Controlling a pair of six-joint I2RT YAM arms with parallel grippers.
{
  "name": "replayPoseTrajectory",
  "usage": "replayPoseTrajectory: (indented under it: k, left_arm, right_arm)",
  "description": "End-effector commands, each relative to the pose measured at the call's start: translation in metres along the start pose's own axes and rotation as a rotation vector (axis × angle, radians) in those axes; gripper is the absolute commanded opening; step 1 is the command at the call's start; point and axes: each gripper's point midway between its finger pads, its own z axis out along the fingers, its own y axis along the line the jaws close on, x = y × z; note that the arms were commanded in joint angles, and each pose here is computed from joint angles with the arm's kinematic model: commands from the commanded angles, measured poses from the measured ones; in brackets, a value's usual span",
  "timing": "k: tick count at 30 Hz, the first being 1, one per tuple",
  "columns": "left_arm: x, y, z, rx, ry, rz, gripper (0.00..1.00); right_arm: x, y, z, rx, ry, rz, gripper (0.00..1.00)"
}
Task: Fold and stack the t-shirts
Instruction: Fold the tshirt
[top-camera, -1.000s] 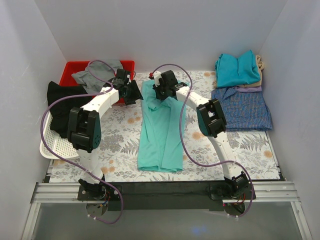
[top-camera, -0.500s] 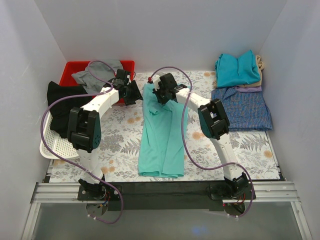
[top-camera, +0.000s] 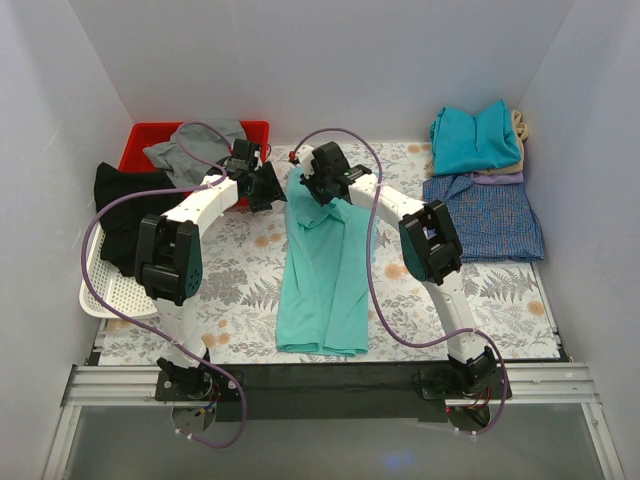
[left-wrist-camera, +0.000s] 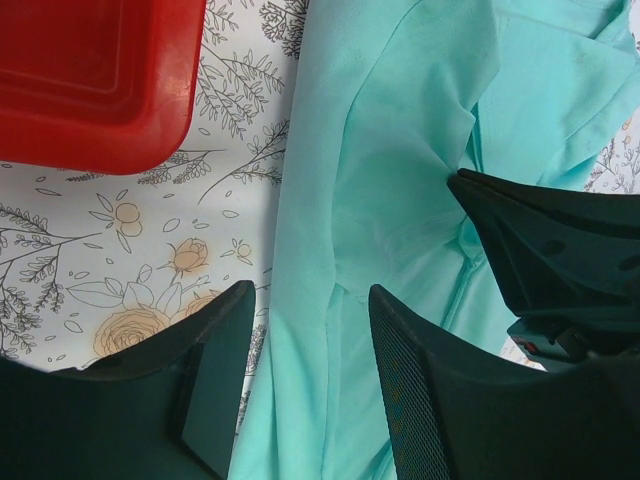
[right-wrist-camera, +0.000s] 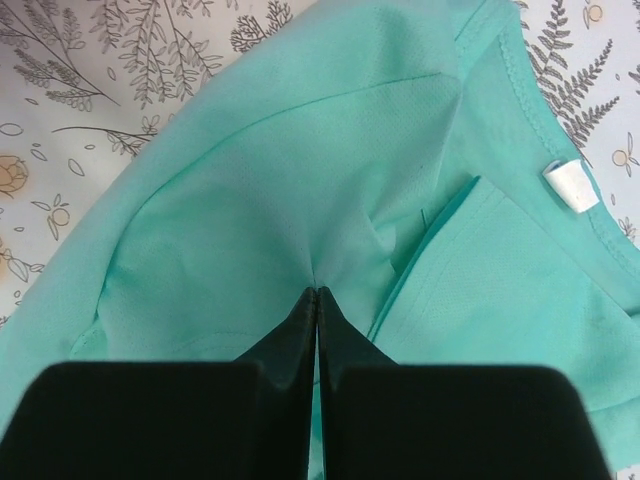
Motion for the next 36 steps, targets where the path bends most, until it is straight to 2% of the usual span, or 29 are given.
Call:
replayPoseTrajectory:
  k: [1,10,14,24,36]
  left_arm:
    - [-0.006,-0.007,-0.010,0.030,-0.026,0.018,0.48]
    - [-0.004,-0.009,-0.008,0.040,-0.020,0.015,0.48]
    - [-0.002,-0.010,-0.007,0.049,-0.008,0.015,0.48]
    - [0.005,-0.010,-0.004,0.061,0.019,0.017,0.48]
    - [0.008,-0.009,-0.003,0.063,0.029,0.021,0.47]
  right_arm:
    - [-0.038,-0.013,-0.033,0.077,-0.065,-0.032,0.01]
    - [-0.092,-0.020,-0.067,0.175,-0.159,-0.082,0.01]
    - [-0.100,-0.018,-0.069,0.186,-0.170,-0.088,0.01]
    - [-0.065,-0.033,-0.066,0.296,-0.065,-0.099,0.01]
    - [-0.012,-0.058,-0.055,0.393,0.049,-0.029,0.01]
